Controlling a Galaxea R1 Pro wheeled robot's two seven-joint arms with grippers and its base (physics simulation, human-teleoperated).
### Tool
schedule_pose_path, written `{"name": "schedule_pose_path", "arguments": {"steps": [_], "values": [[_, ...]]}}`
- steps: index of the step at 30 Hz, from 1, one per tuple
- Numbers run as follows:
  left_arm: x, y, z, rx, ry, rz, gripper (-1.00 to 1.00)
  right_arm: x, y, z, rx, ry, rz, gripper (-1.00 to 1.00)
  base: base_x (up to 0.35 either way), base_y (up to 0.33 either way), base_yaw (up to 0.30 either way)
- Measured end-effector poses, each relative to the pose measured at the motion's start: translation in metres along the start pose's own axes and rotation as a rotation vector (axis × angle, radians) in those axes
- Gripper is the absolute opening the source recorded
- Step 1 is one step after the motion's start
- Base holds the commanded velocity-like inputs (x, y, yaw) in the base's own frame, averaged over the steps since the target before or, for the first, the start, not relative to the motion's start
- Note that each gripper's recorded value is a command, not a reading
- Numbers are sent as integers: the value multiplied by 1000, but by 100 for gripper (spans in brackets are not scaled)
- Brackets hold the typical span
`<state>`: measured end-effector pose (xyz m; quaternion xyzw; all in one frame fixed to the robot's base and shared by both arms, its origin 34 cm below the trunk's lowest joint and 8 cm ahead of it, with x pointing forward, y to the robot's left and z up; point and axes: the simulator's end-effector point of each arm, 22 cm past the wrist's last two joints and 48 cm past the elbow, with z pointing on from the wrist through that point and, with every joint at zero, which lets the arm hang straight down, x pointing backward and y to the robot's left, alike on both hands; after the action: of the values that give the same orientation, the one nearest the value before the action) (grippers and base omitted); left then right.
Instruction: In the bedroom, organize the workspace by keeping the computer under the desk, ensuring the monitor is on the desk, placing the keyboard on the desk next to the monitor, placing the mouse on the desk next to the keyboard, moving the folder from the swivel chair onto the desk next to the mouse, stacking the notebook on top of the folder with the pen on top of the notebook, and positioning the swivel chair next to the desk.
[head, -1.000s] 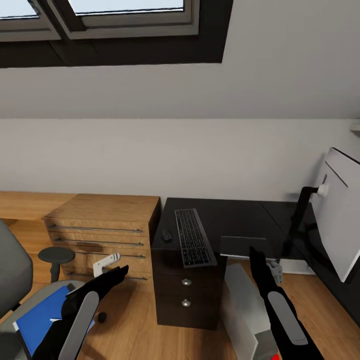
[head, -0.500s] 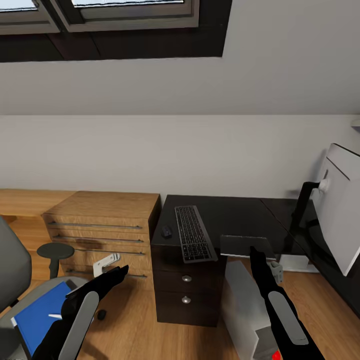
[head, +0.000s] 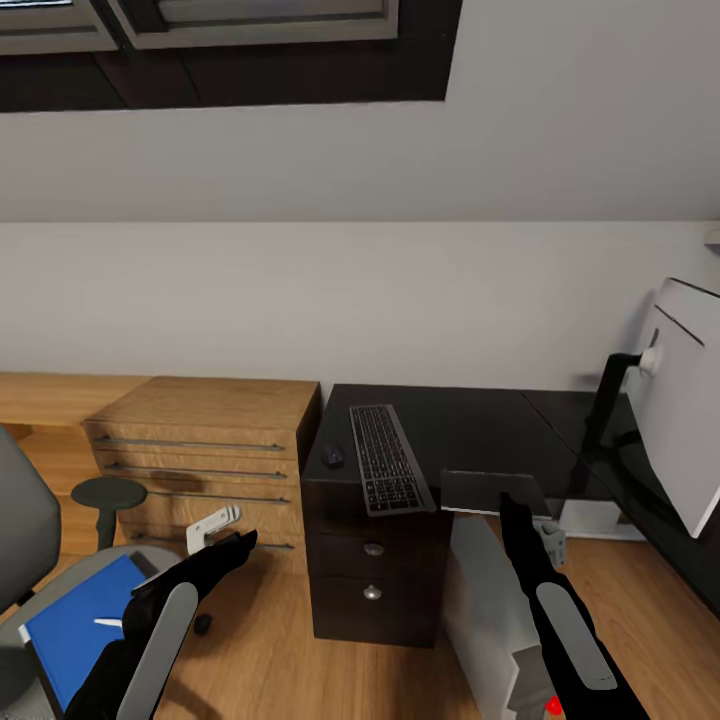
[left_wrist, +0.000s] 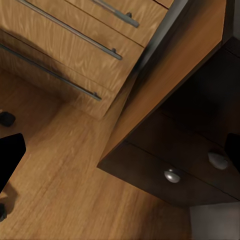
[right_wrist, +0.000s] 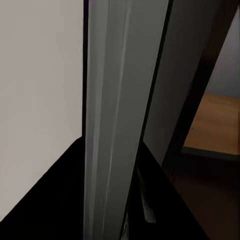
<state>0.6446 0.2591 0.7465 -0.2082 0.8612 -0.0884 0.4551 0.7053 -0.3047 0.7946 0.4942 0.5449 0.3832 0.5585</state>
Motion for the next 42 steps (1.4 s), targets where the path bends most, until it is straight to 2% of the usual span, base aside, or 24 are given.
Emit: {"name": "schedule_pose_path", "arguments": {"steps": [29,42], "values": [[5,3,3,-3,5,3,100,0,-4,0,0,-1,-6,-100,0,0,0],[6,4,3,-4,8,3,100,-1,-6,0,2,-2,-9,-100,102,0,0]]}}
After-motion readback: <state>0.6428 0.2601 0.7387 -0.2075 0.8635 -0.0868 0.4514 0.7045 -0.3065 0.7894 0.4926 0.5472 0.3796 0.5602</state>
